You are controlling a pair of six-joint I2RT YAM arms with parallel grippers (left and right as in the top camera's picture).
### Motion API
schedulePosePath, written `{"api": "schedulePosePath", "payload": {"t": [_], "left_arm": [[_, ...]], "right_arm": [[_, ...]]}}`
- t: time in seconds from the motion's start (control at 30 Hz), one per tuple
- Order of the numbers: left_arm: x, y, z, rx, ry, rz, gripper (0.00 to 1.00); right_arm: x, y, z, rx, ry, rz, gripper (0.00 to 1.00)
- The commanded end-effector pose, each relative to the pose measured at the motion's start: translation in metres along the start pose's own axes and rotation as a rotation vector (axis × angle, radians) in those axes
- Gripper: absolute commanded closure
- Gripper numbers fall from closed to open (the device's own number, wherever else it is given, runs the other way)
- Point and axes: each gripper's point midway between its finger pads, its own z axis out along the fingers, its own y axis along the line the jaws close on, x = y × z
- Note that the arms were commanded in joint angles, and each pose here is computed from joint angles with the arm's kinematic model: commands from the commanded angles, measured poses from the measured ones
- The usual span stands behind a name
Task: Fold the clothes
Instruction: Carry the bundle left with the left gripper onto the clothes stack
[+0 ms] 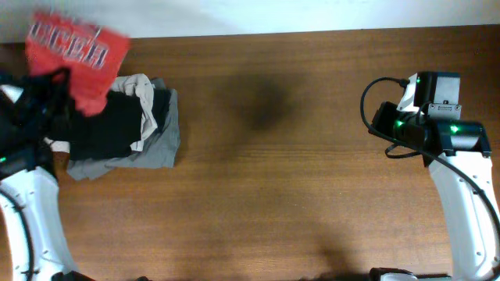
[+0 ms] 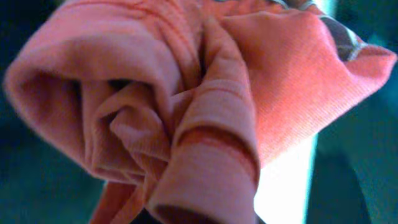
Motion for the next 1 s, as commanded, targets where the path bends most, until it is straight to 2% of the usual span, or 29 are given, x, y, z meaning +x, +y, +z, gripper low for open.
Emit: {"api": "schedulePosePath", "payload": {"t": [0.0, 0.2, 0.47, 0.7, 0.77, 0.83, 0.9, 0.93, 0.97], "left_arm": [[-0.029, 0.021, -0.012, -0.092, -0.126, -0.051, 1.0], [-0.047, 0.081, 0.0, -0.276, -0.179, -0.134, 1.0], [-0.016, 0.151, 0.046, -0.413, 0.023, -0.247, 1.0], [-0.02, 0.153, 0.049, -0.43, 0.024, -0.029, 1.0], [-0.015, 0.15, 0.048, -0.43, 0.036, -0.018, 0.99], [-0.009, 0.145, 0.045, -0.426, 0.05, -0.014, 0.88], [-0.003, 0.137, 0.041, -0.42, 0.057, -0.003, 0.67], [-0.001, 0.133, 0.037, -0.418, 0.061, -0.002, 0.6], [0.001, 0.127, 0.032, -0.41, 0.057, 0.004, 0.56]], "right_arm": [[-0.001, -0.004, 0.001, 0.015, -0.004, -0.006, 0.95], [0.001, -0.005, 0.001, 0.018, 0.005, -0.004, 0.95], [0.003, -0.01, 0.001, 0.049, 0.013, -0.005, 0.95], [0.006, -0.012, 0.0, 0.055, 0.023, -0.012, 0.96], [0.005, -0.014, 0.0, 0.069, 0.019, -0.015, 0.95], [0.004, -0.017, 0.0, 0.087, 0.013, -0.016, 0.95], [0.003, -0.019, 0.0, 0.099, 0.01, -0.016, 0.95], [0.003, -0.019, 0.0, 0.098, 0.01, -0.016, 0.95], [0.003, -0.019, 0.0, 0.098, 0.01, -0.016, 0.94]]}}
